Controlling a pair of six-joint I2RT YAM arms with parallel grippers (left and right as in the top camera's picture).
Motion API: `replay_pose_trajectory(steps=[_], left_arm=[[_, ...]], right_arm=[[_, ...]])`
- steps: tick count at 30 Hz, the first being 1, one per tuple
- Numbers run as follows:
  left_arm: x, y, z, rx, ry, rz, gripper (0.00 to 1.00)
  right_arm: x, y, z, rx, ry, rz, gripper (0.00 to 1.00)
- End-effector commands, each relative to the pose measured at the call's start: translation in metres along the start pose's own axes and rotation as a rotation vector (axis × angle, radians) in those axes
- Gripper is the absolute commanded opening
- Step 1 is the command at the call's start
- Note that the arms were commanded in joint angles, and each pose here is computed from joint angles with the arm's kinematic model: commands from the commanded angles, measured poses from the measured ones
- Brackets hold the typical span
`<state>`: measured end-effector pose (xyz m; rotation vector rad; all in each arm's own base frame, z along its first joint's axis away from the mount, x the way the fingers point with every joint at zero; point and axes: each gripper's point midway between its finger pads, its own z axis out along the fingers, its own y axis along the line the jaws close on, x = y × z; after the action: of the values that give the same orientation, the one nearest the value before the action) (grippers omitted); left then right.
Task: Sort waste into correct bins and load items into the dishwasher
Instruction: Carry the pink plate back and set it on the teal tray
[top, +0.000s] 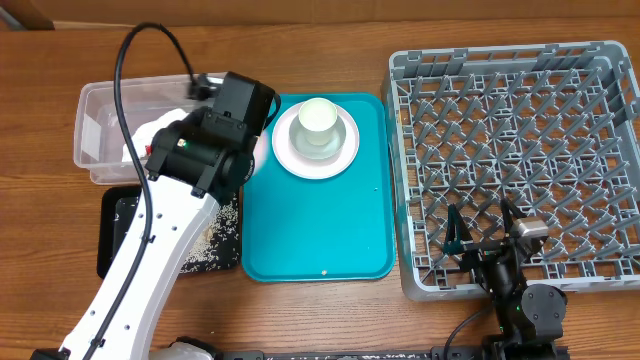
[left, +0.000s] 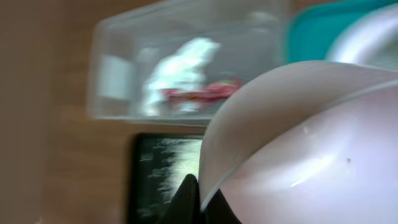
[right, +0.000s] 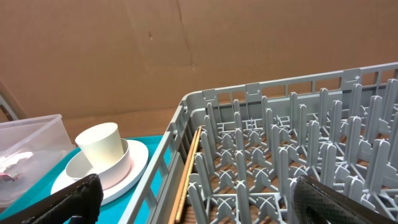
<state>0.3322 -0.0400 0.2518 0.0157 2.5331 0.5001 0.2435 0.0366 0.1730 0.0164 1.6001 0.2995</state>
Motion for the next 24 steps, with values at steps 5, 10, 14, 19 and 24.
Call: replay_pose_trajectory(steps=[5,10,14,19,24], left_arm=[[-0.008,-0.107,-0.047,0.690,0.015,-0.003,0.04],[-0.006,-0.122,-0.047,0.727,0.024,-0.020,0.04],[0.018,-0.143,-0.038,0.728,0.104,0.037,0.04],[0.050,-0.172,-0.014,0.714,0.214,0.076,0.04],[0.083,-0.189,0.022,0.670,0.346,0.104,0.04]], right_arm=[[0.002,-0.001,0.000,0.005,-0.005,0.001,1.00],[0.002,-0.001,0.000,0.005,-0.005,0.001,1.00],[0.002,-0.001,0.000,0.005,-0.005,0.001,1.00],[0.002,-0.001,0.000,0.005,-0.005,0.001,1.00],[0.002,-0.001,0.000,0.005,-0.005,0.001,1.00]])
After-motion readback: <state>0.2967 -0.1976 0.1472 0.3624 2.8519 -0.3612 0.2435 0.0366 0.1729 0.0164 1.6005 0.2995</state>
